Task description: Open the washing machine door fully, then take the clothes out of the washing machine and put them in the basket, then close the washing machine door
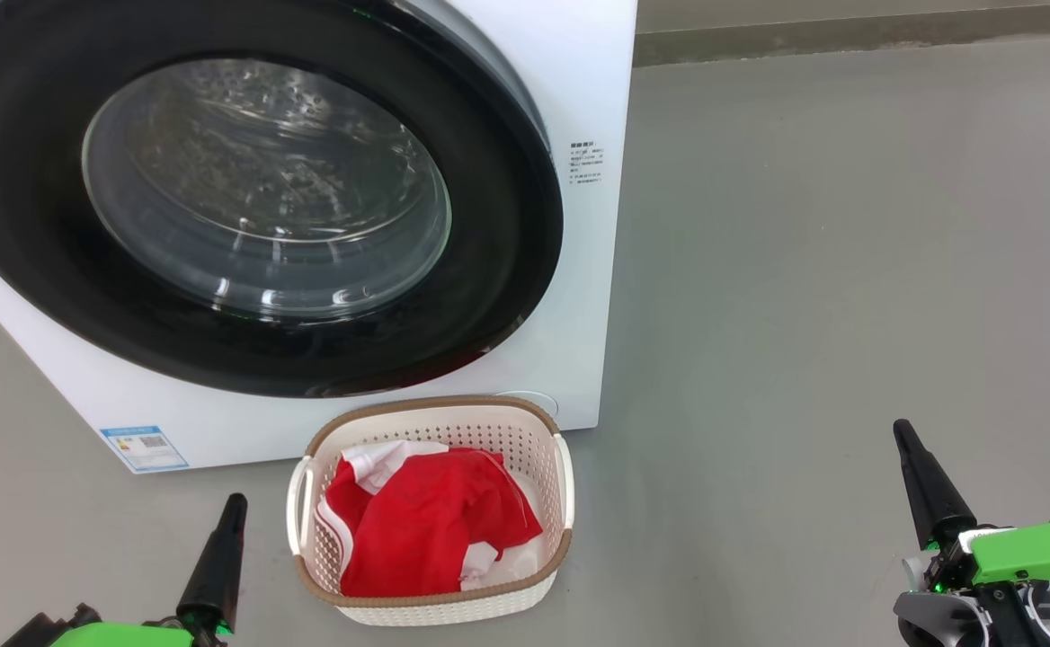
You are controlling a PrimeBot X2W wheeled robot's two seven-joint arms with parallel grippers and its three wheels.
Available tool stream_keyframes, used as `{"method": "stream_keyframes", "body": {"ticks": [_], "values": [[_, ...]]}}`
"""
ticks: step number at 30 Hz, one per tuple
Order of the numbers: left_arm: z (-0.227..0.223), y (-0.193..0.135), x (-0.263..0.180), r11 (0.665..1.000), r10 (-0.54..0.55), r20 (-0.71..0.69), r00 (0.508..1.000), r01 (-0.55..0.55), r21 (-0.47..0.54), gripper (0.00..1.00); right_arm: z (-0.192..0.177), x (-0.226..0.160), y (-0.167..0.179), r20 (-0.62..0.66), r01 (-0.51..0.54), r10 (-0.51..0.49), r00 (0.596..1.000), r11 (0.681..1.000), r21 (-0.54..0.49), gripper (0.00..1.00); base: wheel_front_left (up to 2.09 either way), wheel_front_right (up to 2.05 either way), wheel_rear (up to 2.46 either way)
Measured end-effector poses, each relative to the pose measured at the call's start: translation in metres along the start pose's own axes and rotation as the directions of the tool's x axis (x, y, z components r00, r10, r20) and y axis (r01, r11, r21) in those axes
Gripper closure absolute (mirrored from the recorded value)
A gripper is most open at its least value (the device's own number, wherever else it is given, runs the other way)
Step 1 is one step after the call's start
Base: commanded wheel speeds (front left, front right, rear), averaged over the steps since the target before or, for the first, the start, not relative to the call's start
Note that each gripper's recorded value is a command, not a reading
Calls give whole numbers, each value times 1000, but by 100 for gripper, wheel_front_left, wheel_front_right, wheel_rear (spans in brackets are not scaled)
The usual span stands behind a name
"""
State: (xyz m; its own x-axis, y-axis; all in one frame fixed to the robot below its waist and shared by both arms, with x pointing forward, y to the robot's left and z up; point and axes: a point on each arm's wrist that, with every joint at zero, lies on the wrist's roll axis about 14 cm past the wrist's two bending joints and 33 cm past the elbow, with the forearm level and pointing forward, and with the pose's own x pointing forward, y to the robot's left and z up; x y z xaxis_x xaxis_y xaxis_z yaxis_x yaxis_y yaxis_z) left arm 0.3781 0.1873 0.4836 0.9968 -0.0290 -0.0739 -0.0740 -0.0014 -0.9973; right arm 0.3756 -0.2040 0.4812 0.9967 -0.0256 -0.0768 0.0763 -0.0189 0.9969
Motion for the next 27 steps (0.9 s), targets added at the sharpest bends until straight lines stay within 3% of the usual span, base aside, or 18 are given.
{"method": "stream_keyframes", "body": {"ticks": [27], "values": [[0, 0, 0, 1000, 0, 0, 1000, 0, 0, 100, 0, 0, 0, 0, 0, 0, 1000, 1000, 0, 100, 0, 0, 0]]}}
